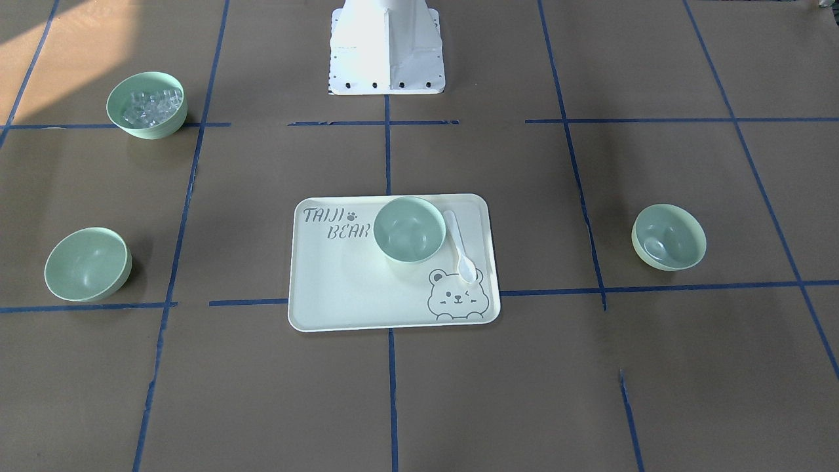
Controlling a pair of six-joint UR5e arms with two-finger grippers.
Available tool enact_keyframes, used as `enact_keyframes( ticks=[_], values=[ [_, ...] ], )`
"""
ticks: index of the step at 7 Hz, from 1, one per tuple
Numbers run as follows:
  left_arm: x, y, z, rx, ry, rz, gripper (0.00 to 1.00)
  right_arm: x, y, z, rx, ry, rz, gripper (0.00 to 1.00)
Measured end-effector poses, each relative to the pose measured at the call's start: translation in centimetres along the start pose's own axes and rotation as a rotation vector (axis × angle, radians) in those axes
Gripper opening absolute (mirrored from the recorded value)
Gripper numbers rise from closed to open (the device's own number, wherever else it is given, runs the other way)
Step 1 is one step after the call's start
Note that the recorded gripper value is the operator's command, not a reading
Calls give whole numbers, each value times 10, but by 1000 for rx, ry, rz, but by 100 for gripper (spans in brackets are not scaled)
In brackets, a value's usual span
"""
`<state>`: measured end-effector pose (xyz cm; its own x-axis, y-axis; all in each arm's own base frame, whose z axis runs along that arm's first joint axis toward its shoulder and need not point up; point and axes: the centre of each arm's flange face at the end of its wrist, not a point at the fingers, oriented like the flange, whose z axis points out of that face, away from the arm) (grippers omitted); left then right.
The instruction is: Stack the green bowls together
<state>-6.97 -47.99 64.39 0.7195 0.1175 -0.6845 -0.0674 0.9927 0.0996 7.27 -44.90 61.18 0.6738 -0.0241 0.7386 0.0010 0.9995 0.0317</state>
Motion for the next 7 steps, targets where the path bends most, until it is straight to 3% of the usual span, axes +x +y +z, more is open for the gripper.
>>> enact_keyframes(
  ticks=[5,7],
  values=[
    [12,-21,-9,23,0,20,100,-11,-11,-10,22,1,-24,100],
    [39,-39,-12,84,16,94,100,-26,-23,-19,40,-1,-54,100]
  ],
)
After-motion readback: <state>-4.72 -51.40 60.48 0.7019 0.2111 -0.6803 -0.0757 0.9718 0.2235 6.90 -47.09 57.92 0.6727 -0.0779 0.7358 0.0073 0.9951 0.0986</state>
